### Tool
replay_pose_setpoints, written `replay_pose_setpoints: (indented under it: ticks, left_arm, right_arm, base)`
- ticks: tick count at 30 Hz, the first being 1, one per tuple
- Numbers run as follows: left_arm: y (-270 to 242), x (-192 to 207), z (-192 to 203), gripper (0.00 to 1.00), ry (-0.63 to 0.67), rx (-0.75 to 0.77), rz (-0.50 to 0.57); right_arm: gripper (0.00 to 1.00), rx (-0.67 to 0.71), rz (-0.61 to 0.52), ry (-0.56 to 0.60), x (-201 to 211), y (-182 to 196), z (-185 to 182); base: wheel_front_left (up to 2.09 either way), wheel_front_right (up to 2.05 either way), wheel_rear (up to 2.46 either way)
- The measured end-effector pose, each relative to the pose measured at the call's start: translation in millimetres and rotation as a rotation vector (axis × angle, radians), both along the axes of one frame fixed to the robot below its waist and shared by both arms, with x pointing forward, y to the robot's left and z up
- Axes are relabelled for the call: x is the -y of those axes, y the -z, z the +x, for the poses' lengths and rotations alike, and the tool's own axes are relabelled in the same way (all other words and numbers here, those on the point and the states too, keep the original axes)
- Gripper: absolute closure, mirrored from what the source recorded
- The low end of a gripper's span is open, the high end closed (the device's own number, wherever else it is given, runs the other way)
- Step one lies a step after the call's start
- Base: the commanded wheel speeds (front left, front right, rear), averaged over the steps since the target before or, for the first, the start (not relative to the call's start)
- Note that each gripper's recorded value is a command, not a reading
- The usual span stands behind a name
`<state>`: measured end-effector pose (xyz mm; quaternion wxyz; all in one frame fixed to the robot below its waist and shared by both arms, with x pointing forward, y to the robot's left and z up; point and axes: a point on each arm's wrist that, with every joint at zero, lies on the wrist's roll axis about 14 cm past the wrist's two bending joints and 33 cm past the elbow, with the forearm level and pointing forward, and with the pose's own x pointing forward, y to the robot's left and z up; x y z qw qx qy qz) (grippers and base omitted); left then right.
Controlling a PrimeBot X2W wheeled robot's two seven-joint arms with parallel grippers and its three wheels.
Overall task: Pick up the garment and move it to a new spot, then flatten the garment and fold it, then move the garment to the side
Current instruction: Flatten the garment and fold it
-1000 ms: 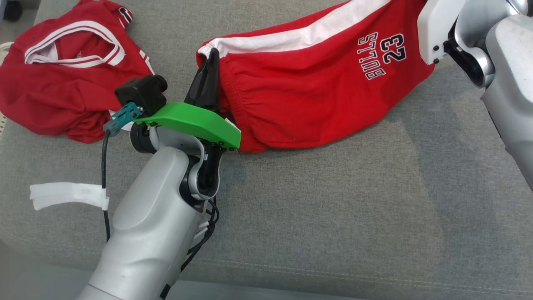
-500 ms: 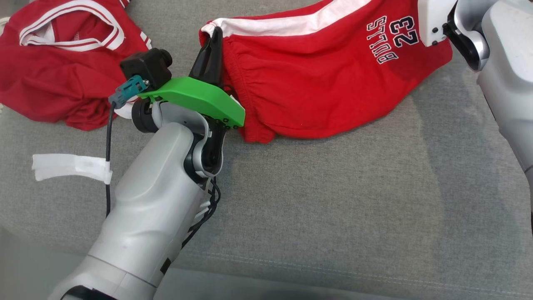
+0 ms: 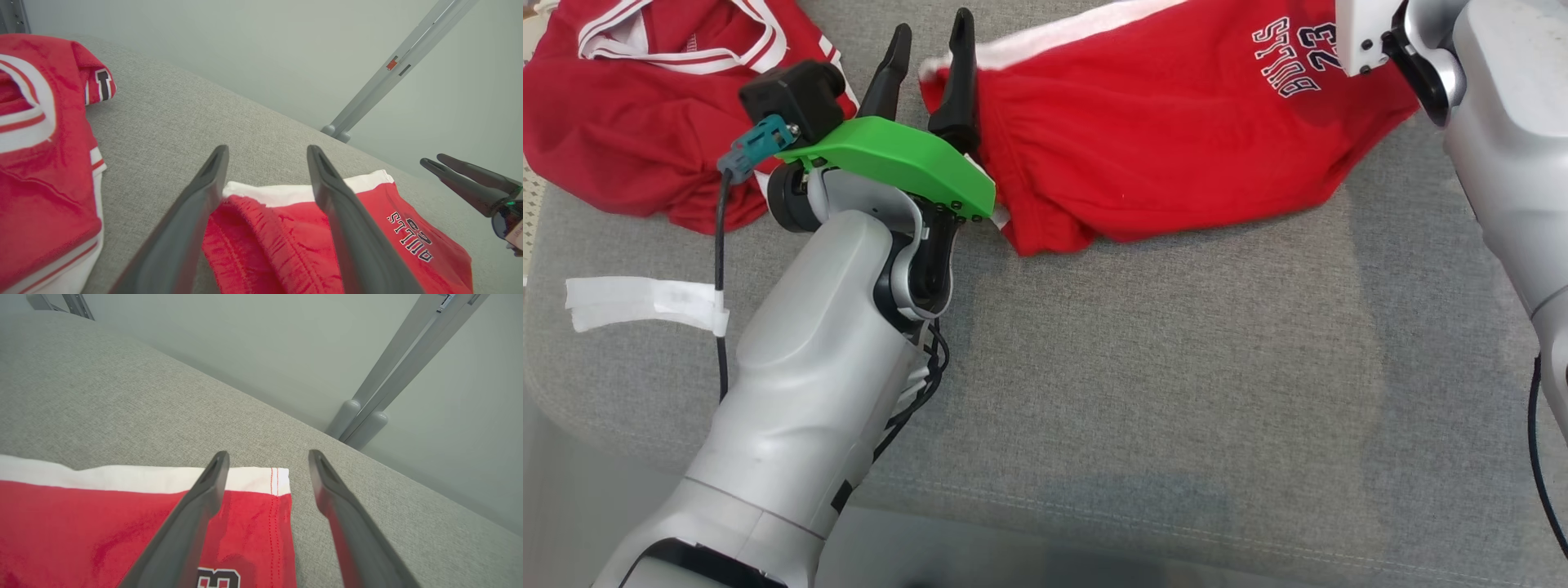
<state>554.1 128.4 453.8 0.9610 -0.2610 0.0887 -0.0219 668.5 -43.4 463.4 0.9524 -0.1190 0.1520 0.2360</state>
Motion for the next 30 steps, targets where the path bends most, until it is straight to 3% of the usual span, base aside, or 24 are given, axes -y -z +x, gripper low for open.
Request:
replay_pose_setpoints:
  ticks: [7,12,21,30]
  left_arm:
    - [-10.7,-3.9,0.5,0.0,0.005,0.041,0.031]
    - [-43.9,-3.5,-7.0,0.0,0.025,0.17,0.066]
    - [-65.7,-21.4,-58.8,0.0,-0.049,0.262,0.12]
    - [-60.1,-31.2,-118.6,0.0,-0.08,0.258,0.21]
  right_arm:
    - [0.0,0.012,0.031,-0.016,-10.9,-4.3,-5.1]
    - [0.0,0.059,0.076,-0.012,-7.5,-20.7,-9.7]
    - [0.0,0.127,0.178,0.062,20.7,-40.0,-31.6]
    - [0.0,0.039,0.203,0.182,57.0,-11.9,-69.8]
  base:
    - [0.0,0.0,0.0]
    - [0.0,0.0,0.0]
    - [0.0,0.0,0.0]
    - [0.0,0.0,0.0]
